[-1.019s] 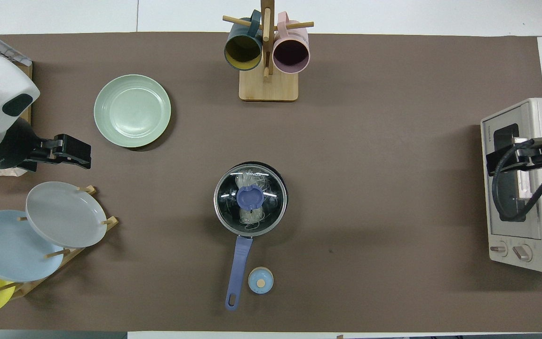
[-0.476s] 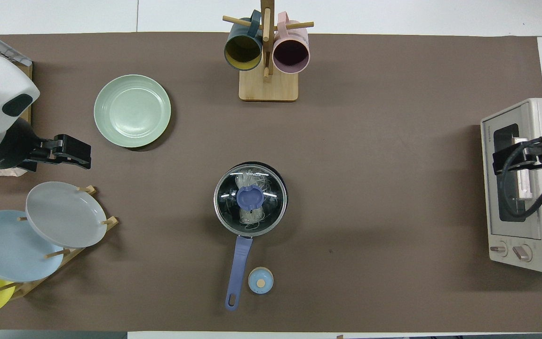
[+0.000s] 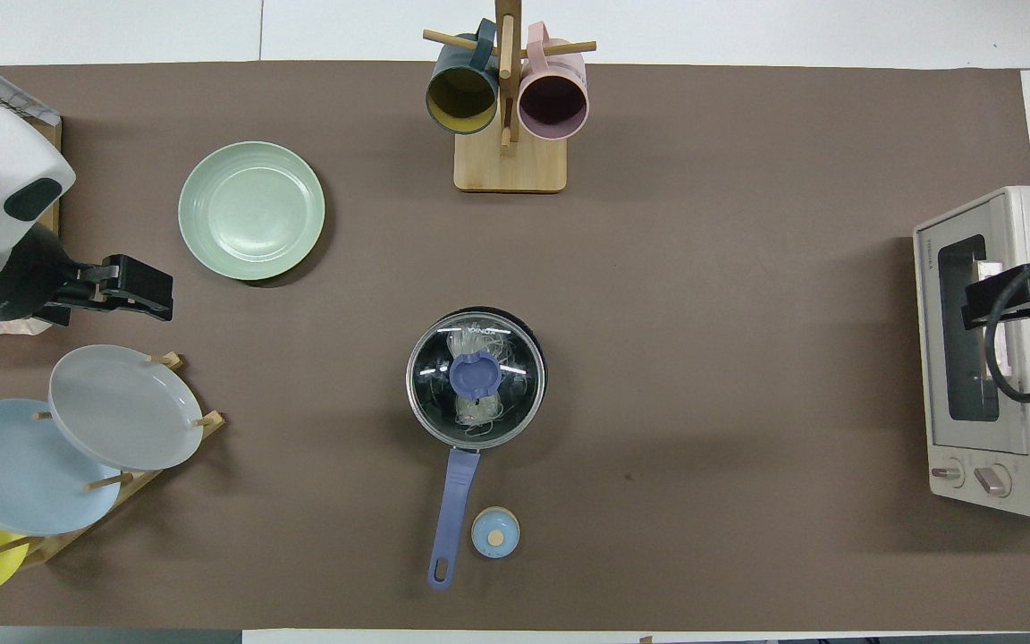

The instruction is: Transfer vermicelli from plate to pot

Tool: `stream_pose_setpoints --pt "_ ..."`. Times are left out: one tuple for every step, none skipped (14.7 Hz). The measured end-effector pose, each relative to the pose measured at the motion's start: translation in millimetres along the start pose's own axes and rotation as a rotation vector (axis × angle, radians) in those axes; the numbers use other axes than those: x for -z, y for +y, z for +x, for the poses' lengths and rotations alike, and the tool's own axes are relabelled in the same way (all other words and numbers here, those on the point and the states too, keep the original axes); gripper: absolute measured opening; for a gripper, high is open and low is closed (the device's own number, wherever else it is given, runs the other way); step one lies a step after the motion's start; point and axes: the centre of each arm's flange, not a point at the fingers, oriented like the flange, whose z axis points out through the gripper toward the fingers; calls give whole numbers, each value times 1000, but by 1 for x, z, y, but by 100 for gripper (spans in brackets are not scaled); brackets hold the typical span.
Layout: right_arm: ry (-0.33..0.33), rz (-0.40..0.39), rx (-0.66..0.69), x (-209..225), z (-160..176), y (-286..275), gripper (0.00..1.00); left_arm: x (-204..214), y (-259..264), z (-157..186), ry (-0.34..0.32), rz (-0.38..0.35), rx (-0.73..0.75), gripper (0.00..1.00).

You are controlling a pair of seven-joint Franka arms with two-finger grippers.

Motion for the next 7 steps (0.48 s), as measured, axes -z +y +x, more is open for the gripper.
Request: stream_pose_setpoints --pt "2 0 1 1 0 -1 100 0 0 0 0 0 0 100" --pt "5 1 4 3 0 -2 100 0 0 0 0 0 0 100" --pt "8 10 8 4 0 -5 100 0 0 0 0 0 0 100" --pt "9 38 13 4 0 -8 100 0 0 0 0 0 0 100" --pt "10 67 15 5 0 -11 100 0 0 0 0 0 0 100" --pt "12 79 16 6 0 -11 100 0 0 0 0 0 0 100" --pt "14 81 17 7 -1 -12 100 0 0 0 0 0 0 100"
